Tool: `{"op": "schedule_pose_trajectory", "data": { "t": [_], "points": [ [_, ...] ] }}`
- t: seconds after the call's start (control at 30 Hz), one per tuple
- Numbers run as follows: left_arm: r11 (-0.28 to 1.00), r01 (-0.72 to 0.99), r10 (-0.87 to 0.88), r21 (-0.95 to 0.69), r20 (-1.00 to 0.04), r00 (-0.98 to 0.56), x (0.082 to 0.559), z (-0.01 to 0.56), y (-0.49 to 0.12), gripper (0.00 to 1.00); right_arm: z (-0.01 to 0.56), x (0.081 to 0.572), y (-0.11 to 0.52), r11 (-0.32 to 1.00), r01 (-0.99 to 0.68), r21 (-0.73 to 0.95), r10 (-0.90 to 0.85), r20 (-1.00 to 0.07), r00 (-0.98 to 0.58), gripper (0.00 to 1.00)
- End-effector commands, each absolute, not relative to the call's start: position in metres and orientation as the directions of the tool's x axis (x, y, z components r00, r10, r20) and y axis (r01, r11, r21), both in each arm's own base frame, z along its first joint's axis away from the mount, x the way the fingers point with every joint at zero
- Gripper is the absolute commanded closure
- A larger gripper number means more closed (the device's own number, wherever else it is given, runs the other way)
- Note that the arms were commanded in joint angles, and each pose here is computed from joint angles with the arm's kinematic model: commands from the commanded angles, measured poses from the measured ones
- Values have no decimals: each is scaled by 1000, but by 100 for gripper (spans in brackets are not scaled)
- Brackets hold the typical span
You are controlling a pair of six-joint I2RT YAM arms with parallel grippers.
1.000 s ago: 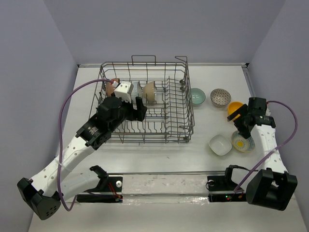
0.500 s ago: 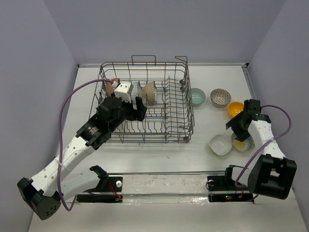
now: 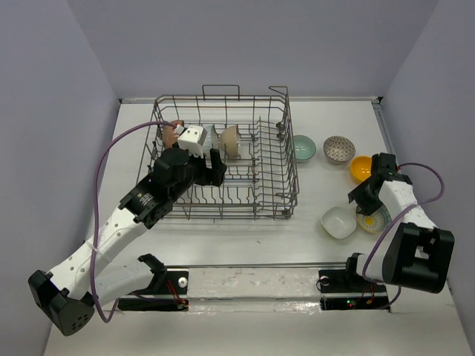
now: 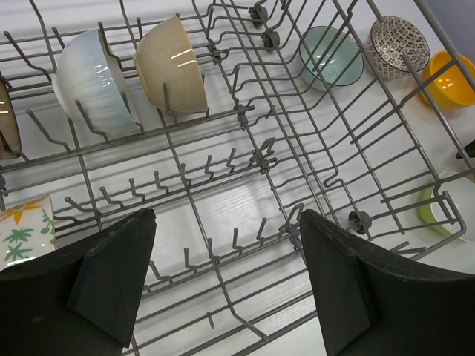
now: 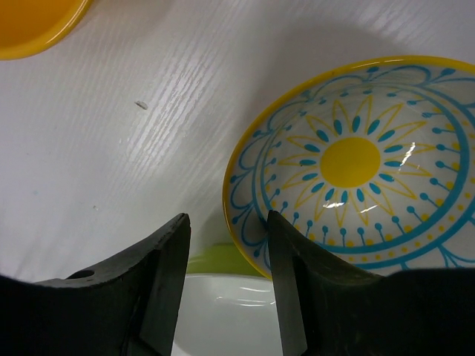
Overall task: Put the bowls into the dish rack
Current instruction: Pick up the bowl from the corner of the board.
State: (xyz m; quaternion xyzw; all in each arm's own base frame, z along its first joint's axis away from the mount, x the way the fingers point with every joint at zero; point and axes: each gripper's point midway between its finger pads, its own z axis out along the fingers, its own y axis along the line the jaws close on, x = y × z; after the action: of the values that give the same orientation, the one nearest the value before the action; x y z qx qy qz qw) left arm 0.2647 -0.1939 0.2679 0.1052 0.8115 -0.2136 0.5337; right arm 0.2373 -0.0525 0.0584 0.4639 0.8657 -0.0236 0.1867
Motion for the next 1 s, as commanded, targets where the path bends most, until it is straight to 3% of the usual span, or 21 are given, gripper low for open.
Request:
{"op": "schedule_pose_trajectory", "data": {
  "t": [0.0,0.47,0.8,0.97],
  "points": [
    [876,413,-79,-251,-918,-390,267,271,-199,12,53,243,-63,551,826,122,794,-383,-473,49],
    [872,419,-72,-252,-914,-399,266,268,-201,12,46,248,-58,571,810,134,789,-360,-497,68],
    [871,420,-71,-255,-911,-406,268,266,-203,12,54,261,-43,618,755,220,776,-327,-539,96],
    [871,421,-65,-252,-910,-409,268,264,-204,12,64,268,-36,636,724,267,767,-320,-556,99]
  ]
}}
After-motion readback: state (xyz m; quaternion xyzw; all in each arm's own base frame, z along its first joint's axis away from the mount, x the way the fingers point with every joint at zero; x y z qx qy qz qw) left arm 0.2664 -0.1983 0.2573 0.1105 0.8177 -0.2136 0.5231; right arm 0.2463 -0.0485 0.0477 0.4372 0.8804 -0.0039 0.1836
